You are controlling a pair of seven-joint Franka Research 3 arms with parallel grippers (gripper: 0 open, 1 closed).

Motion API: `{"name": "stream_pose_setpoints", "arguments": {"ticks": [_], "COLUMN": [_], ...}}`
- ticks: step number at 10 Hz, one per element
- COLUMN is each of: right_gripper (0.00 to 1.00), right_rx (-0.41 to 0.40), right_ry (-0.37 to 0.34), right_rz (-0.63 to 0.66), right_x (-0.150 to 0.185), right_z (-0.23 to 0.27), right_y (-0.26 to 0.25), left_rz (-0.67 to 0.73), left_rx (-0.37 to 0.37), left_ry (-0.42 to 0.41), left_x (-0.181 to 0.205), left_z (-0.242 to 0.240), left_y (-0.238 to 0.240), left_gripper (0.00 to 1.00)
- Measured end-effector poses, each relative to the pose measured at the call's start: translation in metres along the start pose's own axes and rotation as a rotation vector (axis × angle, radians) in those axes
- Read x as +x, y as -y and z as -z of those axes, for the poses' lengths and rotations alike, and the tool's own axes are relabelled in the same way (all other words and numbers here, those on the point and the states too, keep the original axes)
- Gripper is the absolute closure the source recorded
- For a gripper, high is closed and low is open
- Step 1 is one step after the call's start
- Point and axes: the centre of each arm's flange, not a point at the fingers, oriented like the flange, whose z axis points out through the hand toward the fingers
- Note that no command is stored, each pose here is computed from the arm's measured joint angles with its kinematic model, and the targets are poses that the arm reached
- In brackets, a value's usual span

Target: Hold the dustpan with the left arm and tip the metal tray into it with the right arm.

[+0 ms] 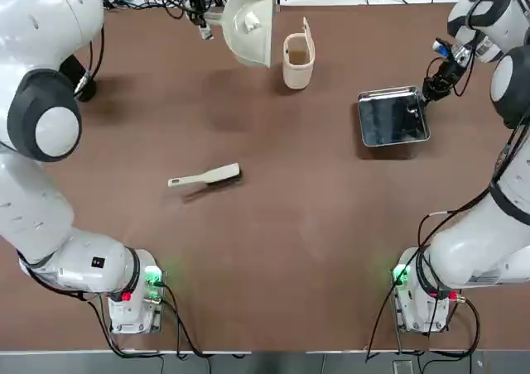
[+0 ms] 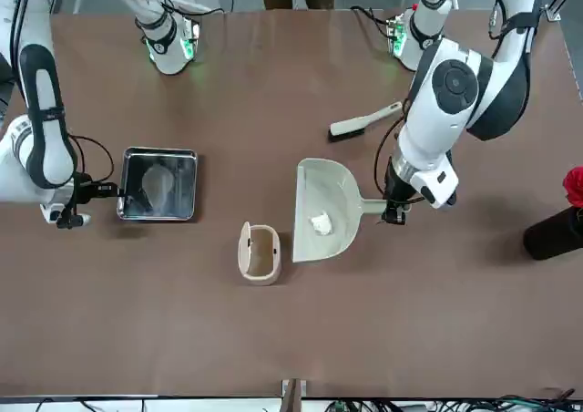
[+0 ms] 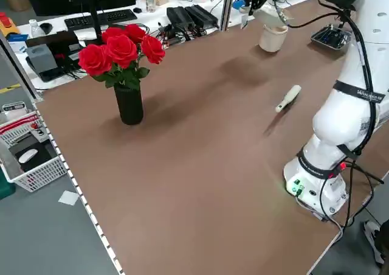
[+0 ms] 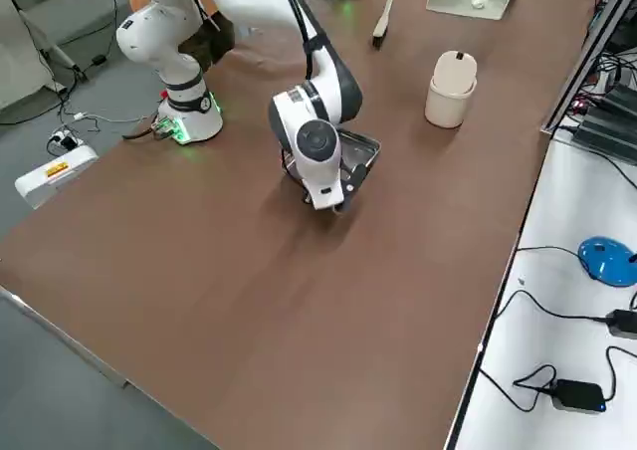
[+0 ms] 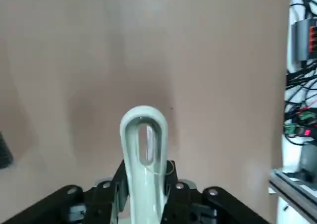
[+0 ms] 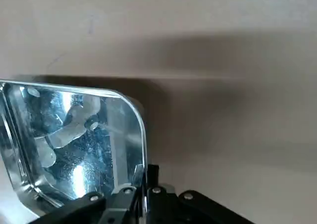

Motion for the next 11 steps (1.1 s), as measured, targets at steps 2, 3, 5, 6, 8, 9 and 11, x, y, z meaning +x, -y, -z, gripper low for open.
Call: {"name": "stream_pose_setpoints", "arguments": {"ticks": [2,3,5,6,8,9,11], "right_gripper": [0.96,0.96,0.96,0.94,0.65,0.51,0.21], "right_rx": [0.01,0.025,0.042,0.043,0.043,0.043,0.031], "right_ry": [0.006,0.007,0.007,0.007,0.004,0.002,-0.029], "right_rz": [-0.015,-0.018,-0.012,-0.009,-0.001,0.004,0.029], "right_x": [0.001,0.002,0.004,0.004,0.006,0.007,0.012], "right_z": [-0.014,-0.023,-0.034,-0.035,-0.033,-0.031,-0.006], "right_y": [-0.008,-0.01,-0.015,-0.015,-0.012,-0.011,-0.002], "left_rz": [-0.002,-0.034,-0.095,-0.104,-0.097,-0.095,-0.043], "left_rx": [-0.047,-0.063,-0.099,-0.139,-0.225,-0.255,-0.306], "left_ry": [-0.036,-0.06,-0.087,-0.094,-0.124,-0.123,-0.105], "left_x": [-0.018,-0.041,-0.08,-0.091,-0.1,-0.101,-0.093], "left_z": [-0.003,-0.012,-0.022,-0.021,-0.018,-0.013,-0.003], "left_y": [-0.014,-0.013,-0.007,-0.01,-0.016,-0.019,-0.031], "left_gripper": [0.67,0.67,0.67,0.67,0.67,0.67,0.67]}}
